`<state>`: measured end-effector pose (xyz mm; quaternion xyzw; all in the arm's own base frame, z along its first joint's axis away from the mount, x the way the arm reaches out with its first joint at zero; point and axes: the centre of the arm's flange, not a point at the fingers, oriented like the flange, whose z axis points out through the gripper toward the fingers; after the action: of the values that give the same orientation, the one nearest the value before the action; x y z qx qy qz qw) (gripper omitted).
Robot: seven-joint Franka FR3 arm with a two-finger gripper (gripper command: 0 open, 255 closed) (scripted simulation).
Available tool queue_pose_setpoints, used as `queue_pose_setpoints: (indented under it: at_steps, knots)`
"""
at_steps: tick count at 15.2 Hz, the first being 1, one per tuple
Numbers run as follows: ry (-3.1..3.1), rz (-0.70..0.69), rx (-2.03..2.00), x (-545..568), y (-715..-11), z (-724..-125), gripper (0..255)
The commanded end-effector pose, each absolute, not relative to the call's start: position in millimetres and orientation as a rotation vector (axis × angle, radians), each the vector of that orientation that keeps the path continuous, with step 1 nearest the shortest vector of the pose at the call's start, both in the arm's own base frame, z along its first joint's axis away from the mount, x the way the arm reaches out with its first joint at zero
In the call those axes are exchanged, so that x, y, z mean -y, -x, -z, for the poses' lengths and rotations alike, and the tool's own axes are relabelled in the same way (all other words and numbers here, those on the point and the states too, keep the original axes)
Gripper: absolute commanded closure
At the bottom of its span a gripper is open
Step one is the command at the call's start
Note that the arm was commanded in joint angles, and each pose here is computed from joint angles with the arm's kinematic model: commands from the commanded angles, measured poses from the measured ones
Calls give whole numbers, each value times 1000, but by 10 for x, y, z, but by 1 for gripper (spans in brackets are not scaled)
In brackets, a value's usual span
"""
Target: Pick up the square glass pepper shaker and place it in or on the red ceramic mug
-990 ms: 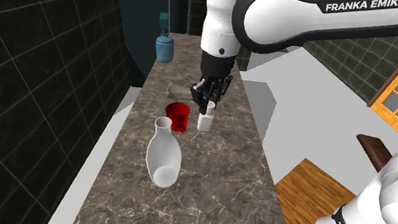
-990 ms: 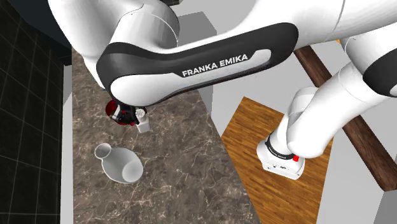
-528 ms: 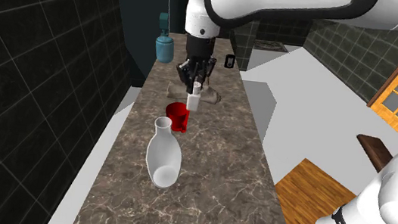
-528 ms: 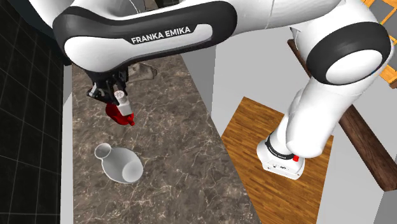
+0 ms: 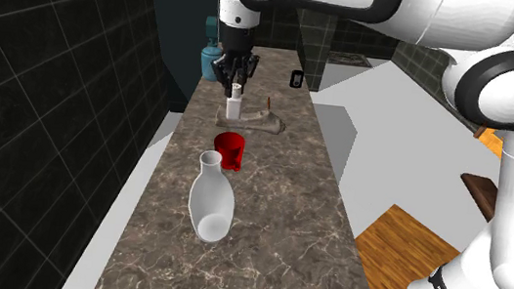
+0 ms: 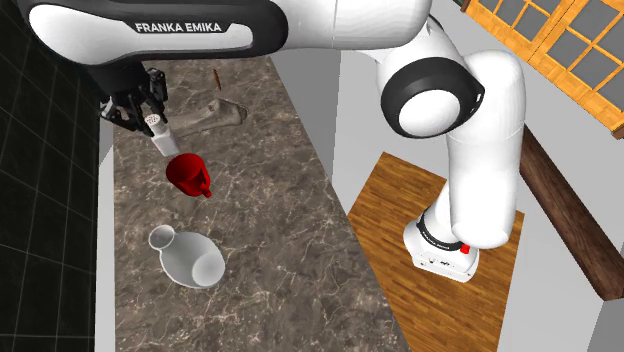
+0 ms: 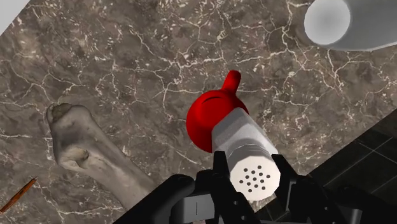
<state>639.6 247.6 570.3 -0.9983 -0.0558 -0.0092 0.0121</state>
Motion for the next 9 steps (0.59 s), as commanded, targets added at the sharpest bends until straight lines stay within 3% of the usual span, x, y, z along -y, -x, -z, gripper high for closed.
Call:
queue_pose_setpoints:
  at_steps: [1,9]
  knots:
    - [3113,29,173,-2469,-6480,-5618,255]
    - [3113,29,173,-2469,-6480,-5195,255]
